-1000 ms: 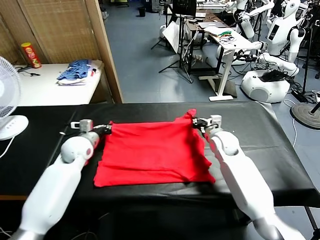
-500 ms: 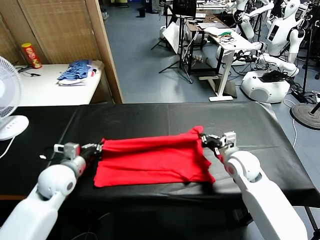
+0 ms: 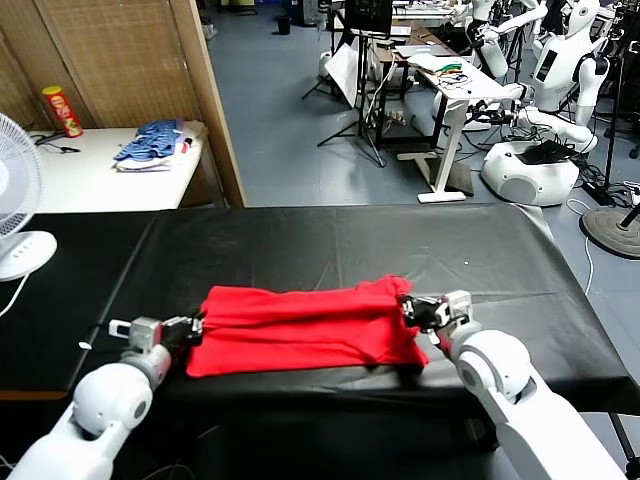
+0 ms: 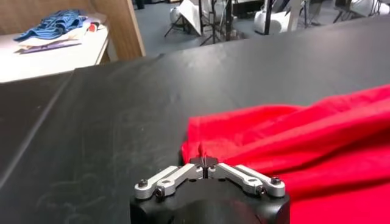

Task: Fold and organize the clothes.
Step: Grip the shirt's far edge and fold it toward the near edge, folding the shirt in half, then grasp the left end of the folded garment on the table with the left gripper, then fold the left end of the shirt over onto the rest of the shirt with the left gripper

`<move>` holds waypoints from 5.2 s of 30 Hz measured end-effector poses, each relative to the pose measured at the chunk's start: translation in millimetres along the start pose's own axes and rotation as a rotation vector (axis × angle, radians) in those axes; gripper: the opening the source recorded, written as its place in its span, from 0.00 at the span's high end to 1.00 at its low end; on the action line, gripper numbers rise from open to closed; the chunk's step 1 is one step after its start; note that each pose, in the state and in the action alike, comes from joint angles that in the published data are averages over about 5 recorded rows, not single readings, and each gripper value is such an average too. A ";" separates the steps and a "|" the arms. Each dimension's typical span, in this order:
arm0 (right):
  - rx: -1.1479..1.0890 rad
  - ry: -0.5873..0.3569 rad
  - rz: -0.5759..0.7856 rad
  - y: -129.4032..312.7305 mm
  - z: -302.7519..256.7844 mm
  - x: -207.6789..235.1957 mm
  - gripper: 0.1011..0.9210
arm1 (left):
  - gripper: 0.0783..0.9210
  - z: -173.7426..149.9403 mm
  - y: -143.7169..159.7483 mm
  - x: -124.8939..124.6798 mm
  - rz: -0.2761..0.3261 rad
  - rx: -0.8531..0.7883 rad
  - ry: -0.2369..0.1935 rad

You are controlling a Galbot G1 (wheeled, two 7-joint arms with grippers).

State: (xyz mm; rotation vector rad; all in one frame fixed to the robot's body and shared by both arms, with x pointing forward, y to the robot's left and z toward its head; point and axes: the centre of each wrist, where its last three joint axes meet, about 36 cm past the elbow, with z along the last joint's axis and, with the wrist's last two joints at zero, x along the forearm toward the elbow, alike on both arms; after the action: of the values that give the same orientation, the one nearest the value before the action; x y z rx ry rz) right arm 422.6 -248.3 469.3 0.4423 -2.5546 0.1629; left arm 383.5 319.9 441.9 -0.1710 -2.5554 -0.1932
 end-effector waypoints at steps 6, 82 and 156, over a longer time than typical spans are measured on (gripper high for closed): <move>0.003 0.001 0.001 0.2 5.3 12.4 0.67 | 0.92 -0.7 -3.7 10.1 0.003 0.008 0.018; -0.071 -0.195 0.109 19.0 20.4 -20.5 0.15 | 0.15 9.1 15.7 -16.8 -0.042 0.359 -0.123; -0.083 -0.219 0.138 41.2 36.9 10.0 0.15 | 0.91 -16.8 -146.4 5.6 0.201 0.349 -0.229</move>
State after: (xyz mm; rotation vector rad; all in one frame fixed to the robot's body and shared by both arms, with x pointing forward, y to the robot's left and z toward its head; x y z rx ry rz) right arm 382.4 -219.8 442.2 0.2640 -2.7961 0.0613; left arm 364.0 173.7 444.1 -0.3282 -2.7252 0.3664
